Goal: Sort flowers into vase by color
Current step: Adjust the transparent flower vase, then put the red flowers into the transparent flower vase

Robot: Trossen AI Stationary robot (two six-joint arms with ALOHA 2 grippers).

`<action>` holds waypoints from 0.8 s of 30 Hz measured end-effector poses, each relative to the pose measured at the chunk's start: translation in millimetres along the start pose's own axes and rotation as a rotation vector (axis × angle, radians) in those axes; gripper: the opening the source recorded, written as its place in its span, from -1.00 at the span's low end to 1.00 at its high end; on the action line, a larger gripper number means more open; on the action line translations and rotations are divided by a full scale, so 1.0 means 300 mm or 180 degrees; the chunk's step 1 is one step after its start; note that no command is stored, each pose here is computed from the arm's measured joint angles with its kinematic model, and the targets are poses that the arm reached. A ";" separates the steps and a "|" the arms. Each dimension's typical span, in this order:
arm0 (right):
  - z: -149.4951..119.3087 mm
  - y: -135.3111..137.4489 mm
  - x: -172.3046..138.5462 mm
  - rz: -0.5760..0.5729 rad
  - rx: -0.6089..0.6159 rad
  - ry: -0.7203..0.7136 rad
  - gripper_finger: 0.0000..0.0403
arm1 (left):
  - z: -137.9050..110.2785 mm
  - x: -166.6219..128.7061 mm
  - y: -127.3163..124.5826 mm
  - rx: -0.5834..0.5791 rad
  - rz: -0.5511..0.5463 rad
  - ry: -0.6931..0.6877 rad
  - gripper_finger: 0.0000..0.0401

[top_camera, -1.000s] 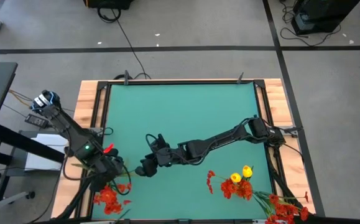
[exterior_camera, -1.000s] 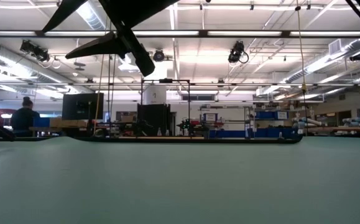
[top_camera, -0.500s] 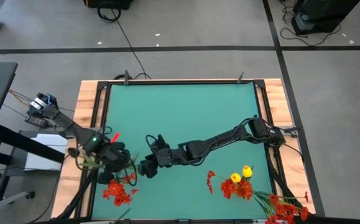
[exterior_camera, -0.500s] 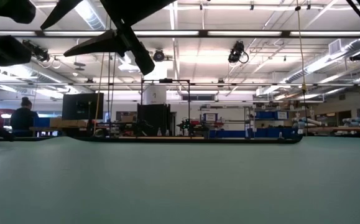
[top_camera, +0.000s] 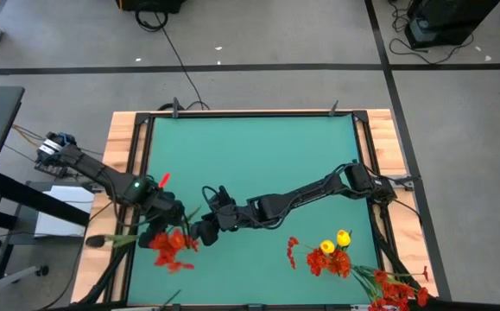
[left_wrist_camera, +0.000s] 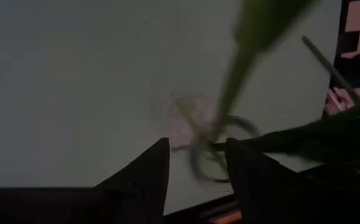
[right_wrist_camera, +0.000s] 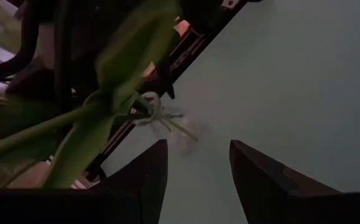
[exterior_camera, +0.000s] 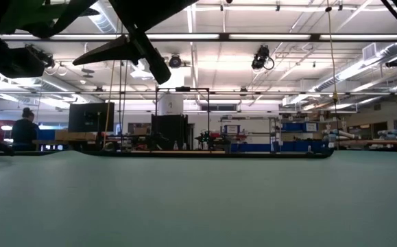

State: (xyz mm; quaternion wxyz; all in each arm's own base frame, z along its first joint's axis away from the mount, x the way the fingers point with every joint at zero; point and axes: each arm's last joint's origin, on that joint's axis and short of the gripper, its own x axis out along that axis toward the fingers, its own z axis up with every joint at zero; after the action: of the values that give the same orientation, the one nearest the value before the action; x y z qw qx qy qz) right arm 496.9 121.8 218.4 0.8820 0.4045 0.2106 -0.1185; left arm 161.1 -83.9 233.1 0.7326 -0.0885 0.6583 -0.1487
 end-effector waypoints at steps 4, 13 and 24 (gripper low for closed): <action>-0.001 0.001 0.000 0.0007 -0.0001 0.0011 -0.10 | -0.004 -0.003 0.008 -0.0031 -0.0082 0.0095 -0.14; -0.001 0.001 0.000 0.0010 -0.0062 0.0010 -0.10 | -0.027 -0.026 0.002 -0.0062 -0.0297 0.0122 -0.14; 0.027 -0.017 0.009 0.0042 -0.0112 0.0069 -0.10 | -0.094 -0.097 0.007 -0.0197 -0.0393 -0.0092 -0.14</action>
State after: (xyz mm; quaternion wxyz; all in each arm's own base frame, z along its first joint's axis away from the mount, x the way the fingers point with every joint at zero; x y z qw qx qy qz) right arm 499.5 112.3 218.3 0.8874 0.3916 0.2195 -0.1047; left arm 130.8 -70.4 256.6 0.7284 -0.1536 0.6452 -0.1719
